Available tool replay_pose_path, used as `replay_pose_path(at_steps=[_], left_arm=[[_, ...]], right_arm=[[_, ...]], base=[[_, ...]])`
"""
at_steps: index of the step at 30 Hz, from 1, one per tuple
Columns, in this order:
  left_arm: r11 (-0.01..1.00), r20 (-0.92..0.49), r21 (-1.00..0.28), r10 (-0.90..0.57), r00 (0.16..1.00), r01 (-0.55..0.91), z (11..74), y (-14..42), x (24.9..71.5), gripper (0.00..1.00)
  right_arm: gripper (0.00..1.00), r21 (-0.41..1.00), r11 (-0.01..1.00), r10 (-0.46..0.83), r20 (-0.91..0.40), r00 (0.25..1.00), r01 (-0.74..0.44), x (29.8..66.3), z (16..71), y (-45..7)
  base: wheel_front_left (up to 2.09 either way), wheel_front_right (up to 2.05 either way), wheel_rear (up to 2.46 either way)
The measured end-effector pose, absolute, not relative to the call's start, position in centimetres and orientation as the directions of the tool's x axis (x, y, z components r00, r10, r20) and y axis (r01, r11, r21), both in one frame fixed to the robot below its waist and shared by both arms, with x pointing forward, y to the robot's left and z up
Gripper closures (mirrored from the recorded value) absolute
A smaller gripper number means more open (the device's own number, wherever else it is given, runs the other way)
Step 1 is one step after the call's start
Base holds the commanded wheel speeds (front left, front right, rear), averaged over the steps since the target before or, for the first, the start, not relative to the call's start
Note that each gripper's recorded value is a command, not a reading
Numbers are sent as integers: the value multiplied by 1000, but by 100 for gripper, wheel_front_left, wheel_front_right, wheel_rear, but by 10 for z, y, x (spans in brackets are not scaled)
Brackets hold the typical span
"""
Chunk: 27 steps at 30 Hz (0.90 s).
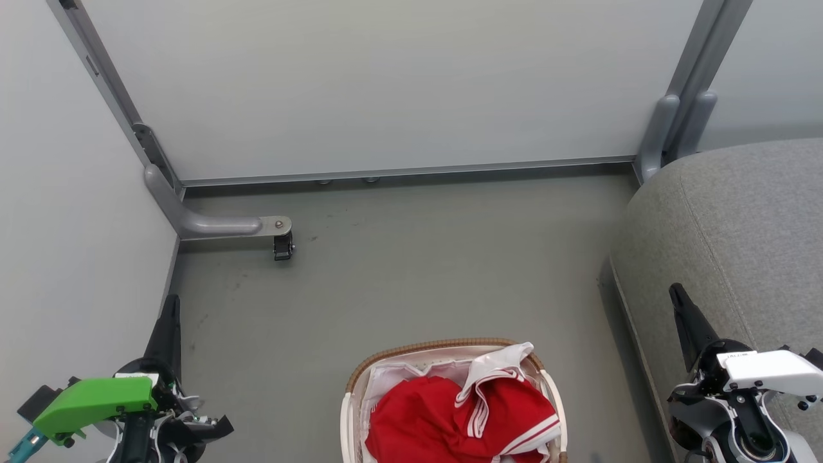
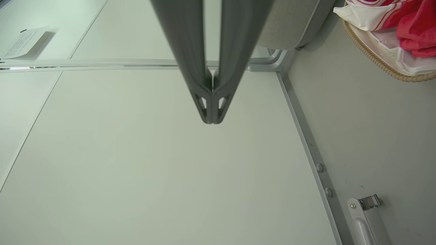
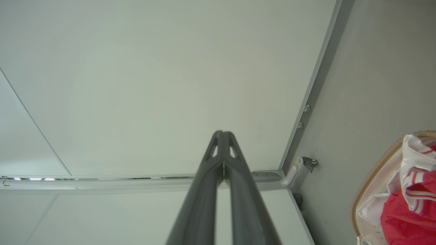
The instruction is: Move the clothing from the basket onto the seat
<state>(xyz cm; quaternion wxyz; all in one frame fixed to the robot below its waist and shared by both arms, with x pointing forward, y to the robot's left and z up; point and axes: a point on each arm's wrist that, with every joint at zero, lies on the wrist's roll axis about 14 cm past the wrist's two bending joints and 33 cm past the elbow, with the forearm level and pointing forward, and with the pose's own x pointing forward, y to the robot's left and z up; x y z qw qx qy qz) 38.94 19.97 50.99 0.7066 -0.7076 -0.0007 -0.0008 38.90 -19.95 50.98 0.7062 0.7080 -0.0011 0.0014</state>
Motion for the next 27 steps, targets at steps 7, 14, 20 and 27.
replay_pose_path(at_steps=[7,14,20,27], left_arm=[[-1,2,-1000,0,1000,2,510,200,389,100],[-15,-60,-998,0,998,-60,489,197,383,0],[7,-75,-997,16,997,-75,485,197,382,0],[138,-96,-986,27,995,-98,479,198,383,0]], right_arm=[[100,1000,-3,0,4,1000,-4,389,510,-200],[0,998,-19,3,-56,998,56,382,489,-195],[0,999,18,-3,-51,999,51,383,492,-195],[0,989,139,-2,-50,999,50,388,494,-197]], base=[[0,0,0],[0,0,0],[0,0,0],[0,0,0]])
